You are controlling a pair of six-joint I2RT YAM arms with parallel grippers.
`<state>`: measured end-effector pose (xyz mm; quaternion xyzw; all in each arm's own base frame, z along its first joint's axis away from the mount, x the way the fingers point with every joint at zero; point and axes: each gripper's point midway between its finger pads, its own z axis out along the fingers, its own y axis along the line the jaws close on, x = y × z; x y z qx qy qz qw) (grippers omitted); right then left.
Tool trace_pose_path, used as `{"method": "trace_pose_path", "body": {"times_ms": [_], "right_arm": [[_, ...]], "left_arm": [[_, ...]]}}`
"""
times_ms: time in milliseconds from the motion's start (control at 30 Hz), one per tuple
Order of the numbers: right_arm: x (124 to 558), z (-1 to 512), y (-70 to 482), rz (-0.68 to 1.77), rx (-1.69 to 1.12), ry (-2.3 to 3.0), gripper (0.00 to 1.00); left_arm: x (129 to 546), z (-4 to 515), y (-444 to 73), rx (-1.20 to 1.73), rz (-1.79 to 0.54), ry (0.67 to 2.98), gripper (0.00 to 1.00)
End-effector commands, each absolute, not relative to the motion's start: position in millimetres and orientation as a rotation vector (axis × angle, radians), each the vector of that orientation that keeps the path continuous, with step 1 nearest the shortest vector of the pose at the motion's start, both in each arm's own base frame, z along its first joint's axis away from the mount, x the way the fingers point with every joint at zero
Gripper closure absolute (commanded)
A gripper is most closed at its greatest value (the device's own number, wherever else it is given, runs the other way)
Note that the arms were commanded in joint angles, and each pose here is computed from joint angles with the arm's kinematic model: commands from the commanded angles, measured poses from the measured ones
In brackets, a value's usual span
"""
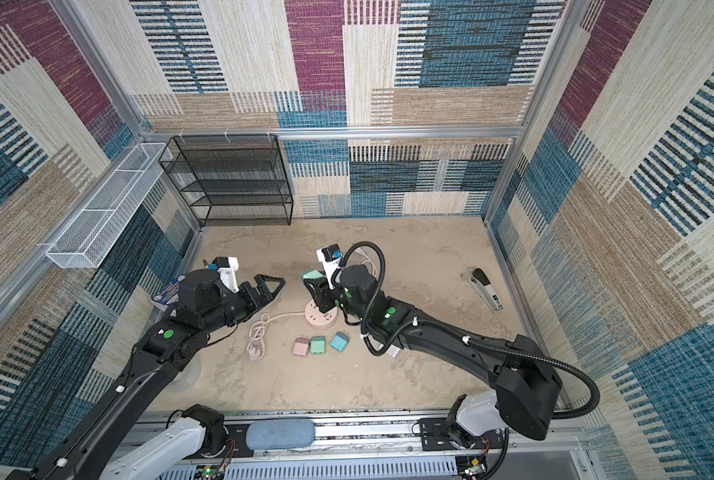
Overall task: Insert the plug
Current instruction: 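Carry the green adapter over the pink round power strip while the left gripper withdraws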
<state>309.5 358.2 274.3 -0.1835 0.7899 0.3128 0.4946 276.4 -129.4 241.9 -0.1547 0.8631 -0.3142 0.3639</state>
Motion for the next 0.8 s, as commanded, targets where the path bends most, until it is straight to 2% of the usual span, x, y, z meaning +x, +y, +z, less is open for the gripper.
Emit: {"method": "trace_pose_path", "body": {"times_ms": [0, 167, 300, 500, 767], "right_arm": [[322, 241, 332, 0.568, -0.212, 2.215, 1.0], [321, 252, 360, 0.633, -0.32, 2.301, 1.0], [316, 232, 372, 0.621, -0.526, 2.37, 1.0], [340, 198, 348, 0.421, -0.471, 2.495, 1.0], [346, 159, 349, 0.238, -0.745, 2.542, 1.0]], "left_arm": [[261, 204, -74, -0.336, -0.322, 2.351, 0.01], [258, 184, -80, -0.31, -0.319, 2.445, 0.0], [255, 173, -84, -0.295, -0.369, 2.419, 0.0], [252, 169, -86, -0.284, -0.407, 2.376, 0.0], [251, 161, -94, -0.253, -0.451, 2.402, 0.0]]}}
